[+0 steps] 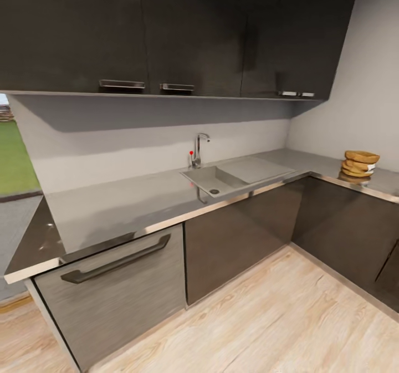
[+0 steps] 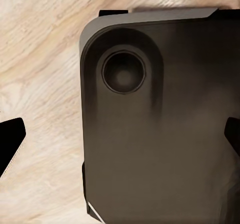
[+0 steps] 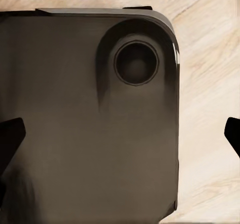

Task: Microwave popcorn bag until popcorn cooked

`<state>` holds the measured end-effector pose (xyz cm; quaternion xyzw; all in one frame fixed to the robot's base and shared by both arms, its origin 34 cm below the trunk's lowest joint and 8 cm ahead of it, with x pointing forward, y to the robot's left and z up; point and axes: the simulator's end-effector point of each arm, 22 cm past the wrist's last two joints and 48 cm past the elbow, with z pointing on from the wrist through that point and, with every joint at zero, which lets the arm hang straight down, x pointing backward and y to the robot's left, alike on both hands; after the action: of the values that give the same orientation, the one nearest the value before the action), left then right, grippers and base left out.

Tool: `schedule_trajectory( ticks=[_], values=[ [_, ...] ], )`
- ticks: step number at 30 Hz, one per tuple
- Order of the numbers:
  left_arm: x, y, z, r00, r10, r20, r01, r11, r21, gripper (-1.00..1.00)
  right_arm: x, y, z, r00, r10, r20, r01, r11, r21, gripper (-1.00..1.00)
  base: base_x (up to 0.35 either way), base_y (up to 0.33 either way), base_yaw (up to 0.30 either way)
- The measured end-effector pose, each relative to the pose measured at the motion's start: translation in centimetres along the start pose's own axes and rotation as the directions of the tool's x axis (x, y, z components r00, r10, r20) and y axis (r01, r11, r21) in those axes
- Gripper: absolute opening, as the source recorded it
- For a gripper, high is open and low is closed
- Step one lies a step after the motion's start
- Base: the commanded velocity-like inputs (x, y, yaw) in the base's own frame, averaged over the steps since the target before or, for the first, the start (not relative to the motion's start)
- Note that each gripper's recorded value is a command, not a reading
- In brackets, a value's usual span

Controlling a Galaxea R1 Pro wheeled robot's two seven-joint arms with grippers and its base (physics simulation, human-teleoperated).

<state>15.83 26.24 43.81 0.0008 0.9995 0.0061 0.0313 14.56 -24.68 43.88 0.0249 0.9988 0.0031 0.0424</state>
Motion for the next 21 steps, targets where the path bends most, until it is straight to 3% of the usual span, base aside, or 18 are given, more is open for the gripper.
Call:
schedule_trajectory(
  ticks=[21],
  values=[
    [-0.27, 0.00, 0.00, 1.000, 0.000, 0.007, 0.000, 1.000, 0.000, 1.00, 0.04, -0.86, 0.00, 1.000, 0.002, -0.002, -0.002, 1.000, 0.011, 1.00, 0.000, 0.000, -0.300]
  ],
)
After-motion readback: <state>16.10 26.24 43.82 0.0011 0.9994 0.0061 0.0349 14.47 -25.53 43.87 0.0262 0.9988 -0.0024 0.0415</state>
